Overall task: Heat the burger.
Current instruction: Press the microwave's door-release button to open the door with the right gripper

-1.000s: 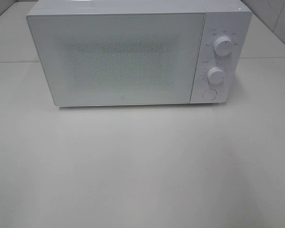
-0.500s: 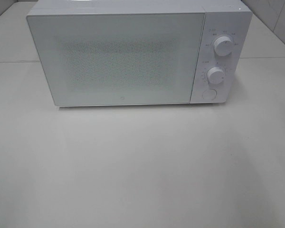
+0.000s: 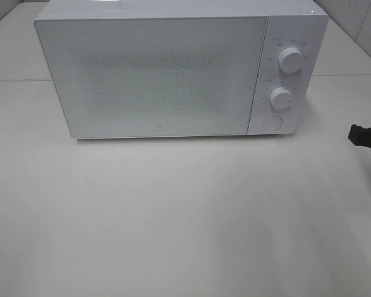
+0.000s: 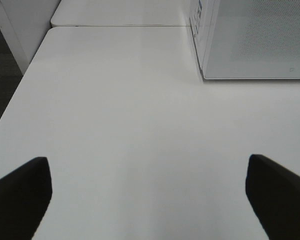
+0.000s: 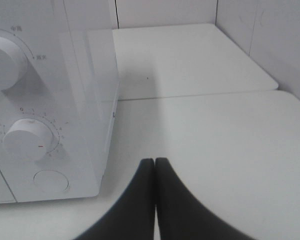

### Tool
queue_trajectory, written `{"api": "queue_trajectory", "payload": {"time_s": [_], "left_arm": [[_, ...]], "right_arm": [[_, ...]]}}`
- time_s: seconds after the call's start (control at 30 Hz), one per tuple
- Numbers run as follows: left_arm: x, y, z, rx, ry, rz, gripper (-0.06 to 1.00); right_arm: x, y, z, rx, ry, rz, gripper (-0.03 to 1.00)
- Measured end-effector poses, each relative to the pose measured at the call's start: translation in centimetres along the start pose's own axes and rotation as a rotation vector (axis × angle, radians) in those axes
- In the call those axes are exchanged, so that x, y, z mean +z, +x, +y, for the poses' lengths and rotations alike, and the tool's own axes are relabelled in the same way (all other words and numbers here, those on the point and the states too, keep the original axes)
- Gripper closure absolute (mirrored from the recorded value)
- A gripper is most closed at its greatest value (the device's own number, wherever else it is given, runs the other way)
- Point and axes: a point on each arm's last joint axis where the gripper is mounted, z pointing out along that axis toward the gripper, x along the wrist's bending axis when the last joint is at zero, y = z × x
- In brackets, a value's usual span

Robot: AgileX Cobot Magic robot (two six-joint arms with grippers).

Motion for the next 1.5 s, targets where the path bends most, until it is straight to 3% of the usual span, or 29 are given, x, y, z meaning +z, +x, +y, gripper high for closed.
{"api": "queue_trajectory", "payload": {"time_s": [0.3, 0.57, 0.63, 0.67, 0.7, 0.73, 0.77, 0.83, 0.87, 1.1, 1.5], "left_arm": [[0.0, 0.0, 0.0, 0.0, 0.0, 0.0, -0.05], [0.0, 0.0, 0.0, 0.0, 0.0, 0.0, -0.05], [0.0, 0.0, 0.0, 0.0, 0.0, 0.0, -0.05], [0.0, 0.0, 0.0, 0.0, 0.0, 0.0, -0.05], [0.0, 0.0, 0.0, 0.0, 0.0, 0.0, -0.05], [0.0, 0.0, 0.0, 0.0, 0.0, 0.0, -0.05], [0.0, 0.0, 0.0, 0.0, 0.0, 0.0, -0.05], [0.0, 0.0, 0.0, 0.0, 0.0, 0.0, -0.05], [0.0, 0.0, 0.0, 0.0, 0.0, 0.0, -0.05], [0.0, 0.0, 0.0, 0.0, 0.0, 0.0, -0.05], [0.0, 0.0, 0.0, 0.0, 0.0, 0.0, -0.05]], "right_arm": [[0.2, 0.2, -0.8, 0.171, 0.032, 0.013, 0.95], [0.4, 2.3, -1.6, 0.376, 0.079, 0.054, 0.95], [0.5, 3.2, -2.0, 0.499, 0.099, 0.042, 0.95], [0.5, 3.2, -2.0, 0.499, 0.099, 0.042, 0.95], [0.5, 3.8, -2.5, 0.61, 0.117, 0.017, 0.95], [0.5, 3.8, -2.5, 0.61, 0.117, 0.017, 0.95], [0.4, 4.1, -2.9, 0.708, 0.133, -0.01, 0.95], [0.4, 4.4, -3.2, 0.747, 0.143, -0.02, 0.95], [0.4, 4.7, -3.8, 0.833, 0.166, -0.034, 0.95], [1.4, 5.5, -4.9, 1.106, 0.205, -0.063, 0.95], [4.6, 6.6, -4.4, 1.291, 0.188, -0.032, 0.95]]}}
